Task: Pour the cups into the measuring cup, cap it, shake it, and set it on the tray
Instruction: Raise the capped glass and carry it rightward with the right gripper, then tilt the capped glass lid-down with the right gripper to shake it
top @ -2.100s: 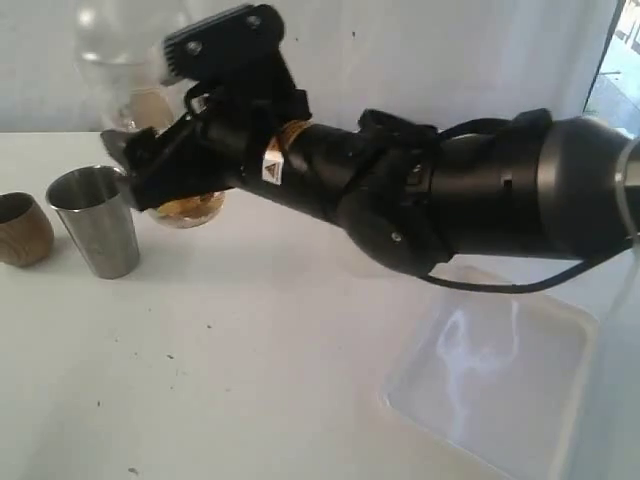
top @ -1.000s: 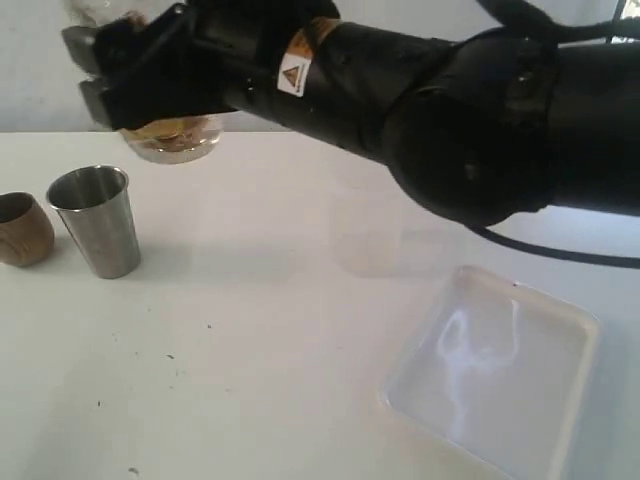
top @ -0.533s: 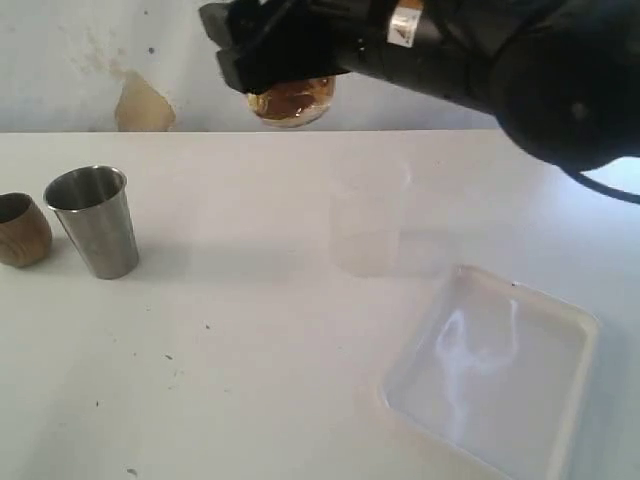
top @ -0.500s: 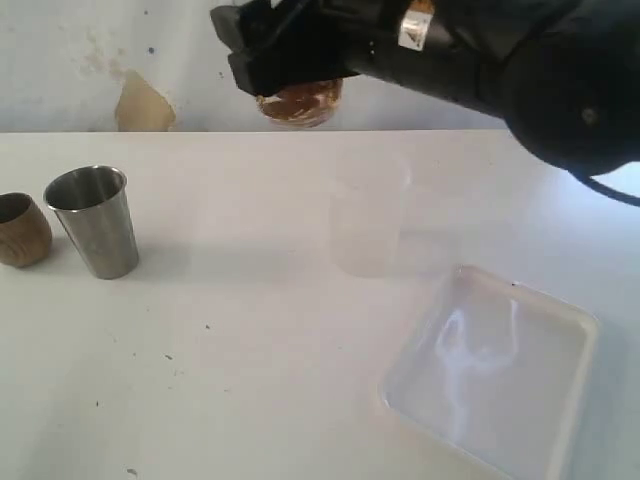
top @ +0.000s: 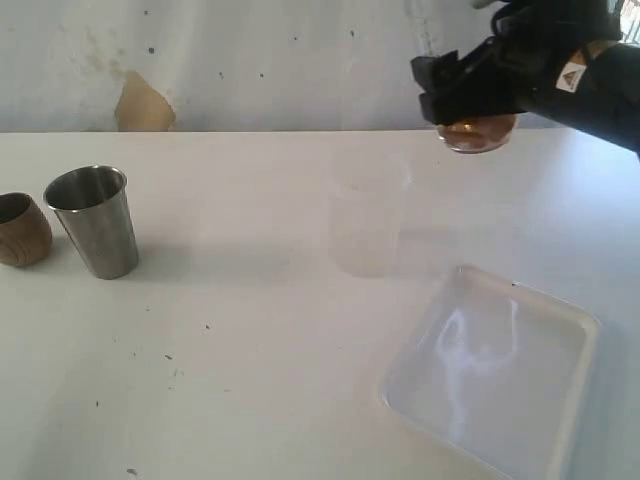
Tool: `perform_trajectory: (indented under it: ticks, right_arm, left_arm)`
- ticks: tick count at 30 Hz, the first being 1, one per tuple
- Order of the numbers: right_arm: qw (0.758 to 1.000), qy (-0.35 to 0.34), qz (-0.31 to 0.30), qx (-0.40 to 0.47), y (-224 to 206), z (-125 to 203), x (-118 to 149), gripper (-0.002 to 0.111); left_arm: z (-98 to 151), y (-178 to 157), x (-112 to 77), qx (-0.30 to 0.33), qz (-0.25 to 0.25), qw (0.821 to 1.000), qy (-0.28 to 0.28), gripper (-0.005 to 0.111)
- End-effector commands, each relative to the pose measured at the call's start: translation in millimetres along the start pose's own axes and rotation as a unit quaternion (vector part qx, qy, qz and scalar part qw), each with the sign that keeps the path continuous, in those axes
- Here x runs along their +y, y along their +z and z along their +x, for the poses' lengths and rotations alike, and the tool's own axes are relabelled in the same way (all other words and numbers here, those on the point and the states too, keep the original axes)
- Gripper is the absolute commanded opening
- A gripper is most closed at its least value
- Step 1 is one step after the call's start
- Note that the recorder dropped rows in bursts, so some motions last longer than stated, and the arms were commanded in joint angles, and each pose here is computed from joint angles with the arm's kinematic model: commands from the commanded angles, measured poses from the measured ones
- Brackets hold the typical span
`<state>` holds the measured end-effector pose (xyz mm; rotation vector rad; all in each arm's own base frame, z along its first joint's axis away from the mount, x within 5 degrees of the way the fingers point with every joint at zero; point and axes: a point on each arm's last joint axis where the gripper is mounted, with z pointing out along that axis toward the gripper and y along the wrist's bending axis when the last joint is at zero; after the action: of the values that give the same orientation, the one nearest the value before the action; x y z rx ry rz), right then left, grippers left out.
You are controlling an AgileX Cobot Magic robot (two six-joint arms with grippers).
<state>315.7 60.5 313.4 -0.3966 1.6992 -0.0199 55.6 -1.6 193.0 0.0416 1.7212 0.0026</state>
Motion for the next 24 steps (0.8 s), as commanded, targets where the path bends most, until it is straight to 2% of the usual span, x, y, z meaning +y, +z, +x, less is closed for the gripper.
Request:
perform_trajectory:
  ticks: [1,8,11,19,24]
  right_arm:
    - [0.999,-0.031,0.039,-0.017,-7.4,1.7,-22.6,0.0]
    - [0.995,-0.082,0.053,0.027,-1.4,26.2,-34.8,0.0]
    - [0.993,-0.098,0.046,0.049,7.4,39.3,-34.1,0.0]
    - [0.977,-0.198,0.03,0.066,25.3,59.9,-30.7,0.0]
    - [0.971,-0.225,0.02,0.079,35.3,73.2,-28.5,0.0]
  left_arm:
    - [0.9,0.0,0.0,-0.003,0.0,1.0,0.001,0.0]
    - [0.9,0.0,0.0,-0.003,0.0,1.0,0.001,0.0]
    - [0.9,0.0,0.0,-0.003,0.0,1.0,0.001,0.0]
    - [0.9,0.0,0.0,-0.003,0.0,1.0,0.001,0.0]
    - [0.9,0.0,0.0,-0.003,0.0,1.0,0.001,0.0]
